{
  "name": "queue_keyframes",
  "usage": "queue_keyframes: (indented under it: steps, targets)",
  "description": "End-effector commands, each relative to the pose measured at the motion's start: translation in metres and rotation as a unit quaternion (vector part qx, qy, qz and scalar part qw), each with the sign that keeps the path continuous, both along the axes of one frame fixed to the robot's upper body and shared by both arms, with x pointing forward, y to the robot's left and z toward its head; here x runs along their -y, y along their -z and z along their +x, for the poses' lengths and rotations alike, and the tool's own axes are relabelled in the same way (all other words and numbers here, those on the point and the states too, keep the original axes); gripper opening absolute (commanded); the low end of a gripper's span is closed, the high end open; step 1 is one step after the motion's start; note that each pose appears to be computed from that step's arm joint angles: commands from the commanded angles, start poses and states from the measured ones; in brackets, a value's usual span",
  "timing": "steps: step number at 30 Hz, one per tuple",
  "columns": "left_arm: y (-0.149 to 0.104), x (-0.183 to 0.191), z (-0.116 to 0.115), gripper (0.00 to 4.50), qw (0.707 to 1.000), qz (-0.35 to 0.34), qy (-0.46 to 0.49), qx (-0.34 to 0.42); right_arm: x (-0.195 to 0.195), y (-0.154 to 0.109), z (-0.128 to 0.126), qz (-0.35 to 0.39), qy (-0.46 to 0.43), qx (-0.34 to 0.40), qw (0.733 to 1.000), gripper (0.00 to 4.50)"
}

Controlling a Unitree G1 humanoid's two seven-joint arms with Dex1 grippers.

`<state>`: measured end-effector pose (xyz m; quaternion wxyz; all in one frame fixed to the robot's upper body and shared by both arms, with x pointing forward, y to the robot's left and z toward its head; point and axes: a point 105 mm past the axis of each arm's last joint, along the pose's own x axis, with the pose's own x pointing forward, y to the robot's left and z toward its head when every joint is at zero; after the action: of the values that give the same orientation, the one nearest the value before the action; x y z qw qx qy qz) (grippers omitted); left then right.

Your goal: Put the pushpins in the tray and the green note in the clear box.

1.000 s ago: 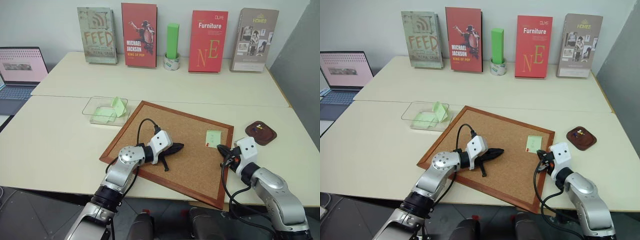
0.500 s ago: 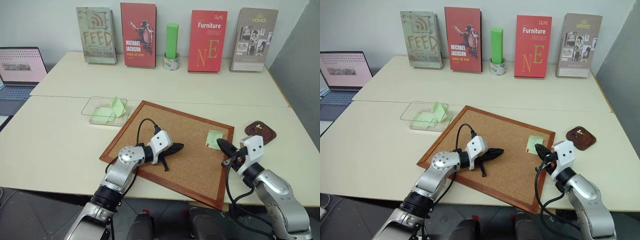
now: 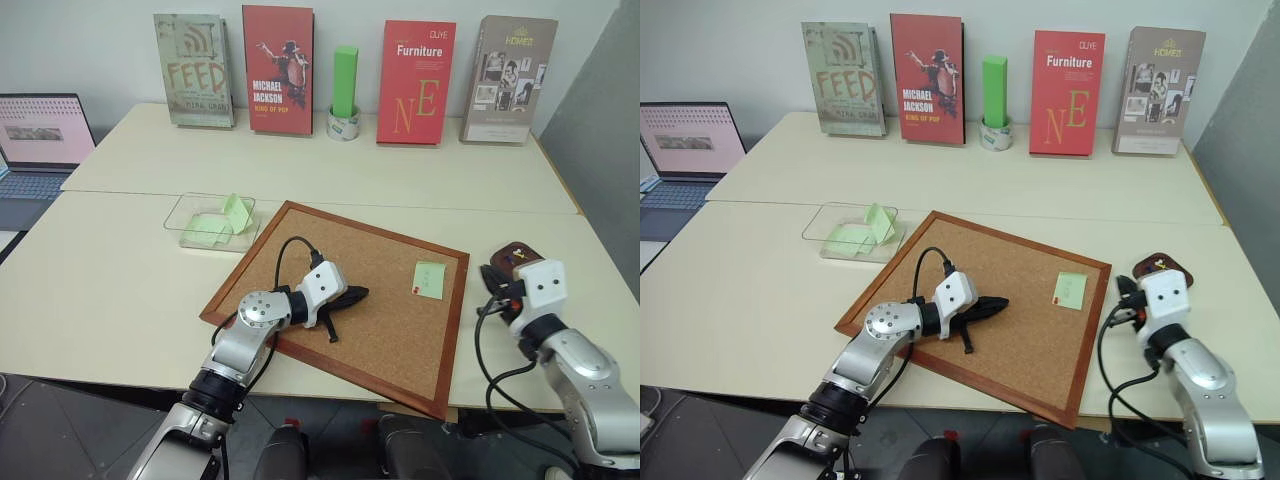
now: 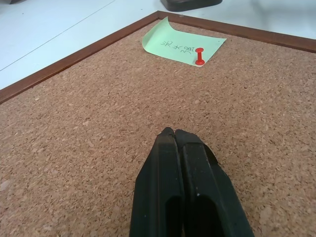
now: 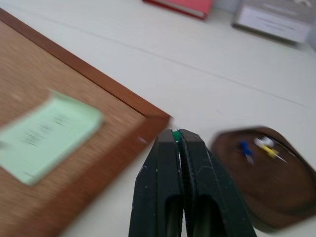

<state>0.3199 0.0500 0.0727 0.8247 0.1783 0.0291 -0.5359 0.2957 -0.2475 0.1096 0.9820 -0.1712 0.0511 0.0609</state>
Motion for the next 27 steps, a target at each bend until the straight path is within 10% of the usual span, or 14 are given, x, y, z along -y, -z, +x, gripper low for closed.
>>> queue_keyframes:
  steps: [1, 9, 27]
  targets:
    - [0.020, -0.007, 0.000, 0.00, 0.999, 0.031, -0.016, -0.022, 0.032, -0.010, 0.010, -0.068, 0.047, 0.017, 0.996, 0.01]
    - [0.019, -0.007, 0.001, 0.00, 0.999, 0.031, -0.017, -0.020, 0.050, -0.001, 0.031, -0.115, 0.052, -0.019, 0.992, 0.01]
    - [0.019, -0.008, 0.000, 0.00, 0.999, 0.030, -0.020, -0.020, 0.057, -0.013, 0.037, -0.115, 0.071, -0.021, 0.991, 3.72]
